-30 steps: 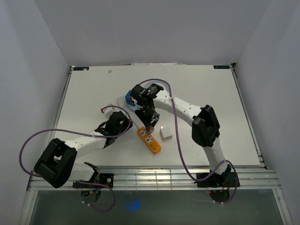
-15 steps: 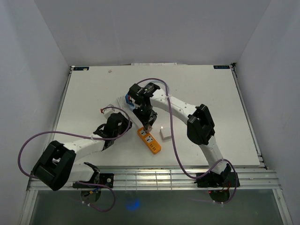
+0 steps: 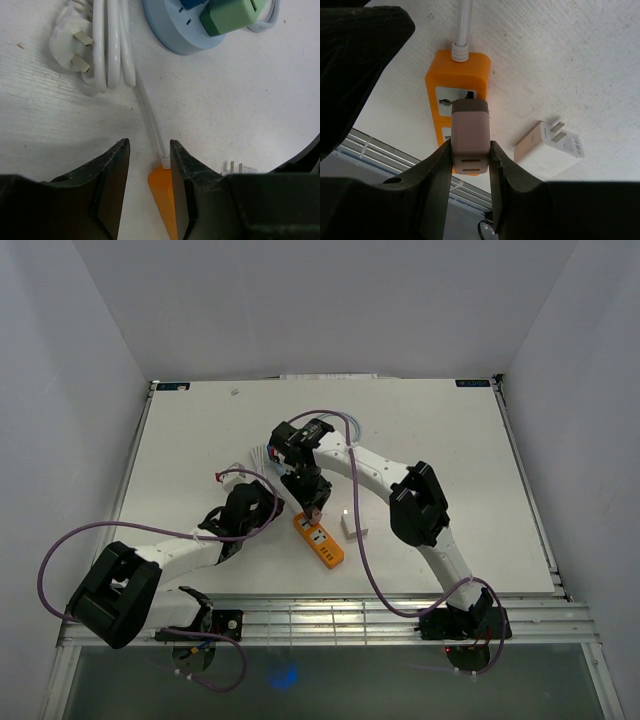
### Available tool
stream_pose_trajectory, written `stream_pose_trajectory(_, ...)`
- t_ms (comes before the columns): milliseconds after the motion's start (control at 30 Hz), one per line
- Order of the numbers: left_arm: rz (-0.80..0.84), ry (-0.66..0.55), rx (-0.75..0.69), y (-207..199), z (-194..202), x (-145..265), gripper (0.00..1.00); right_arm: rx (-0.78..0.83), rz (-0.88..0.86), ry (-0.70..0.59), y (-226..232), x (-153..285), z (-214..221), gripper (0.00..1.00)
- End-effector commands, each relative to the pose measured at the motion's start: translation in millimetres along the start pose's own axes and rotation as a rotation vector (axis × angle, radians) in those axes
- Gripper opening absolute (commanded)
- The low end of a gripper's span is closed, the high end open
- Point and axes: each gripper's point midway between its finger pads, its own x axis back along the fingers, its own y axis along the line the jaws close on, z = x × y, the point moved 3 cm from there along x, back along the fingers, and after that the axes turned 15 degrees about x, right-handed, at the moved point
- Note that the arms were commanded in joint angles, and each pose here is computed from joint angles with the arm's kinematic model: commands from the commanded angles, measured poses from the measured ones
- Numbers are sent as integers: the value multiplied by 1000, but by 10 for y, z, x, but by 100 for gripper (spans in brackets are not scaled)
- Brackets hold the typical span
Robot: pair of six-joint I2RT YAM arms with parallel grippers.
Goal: Insert the plug
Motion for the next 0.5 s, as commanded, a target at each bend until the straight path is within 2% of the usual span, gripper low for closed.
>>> stream_pose_trajectory(0,59,21,-2,-83,21,6,48,-10,35,55,-17,-17,57,8)
stream_pose_trajectory(267,97,80,-12,-128,119,-1,47,-32,129,131,-116,-253,133,8)
stream_pose_trajectory(467,149,127,-28,-198,205,24,46,-44,224,248,-246,-409,440,8)
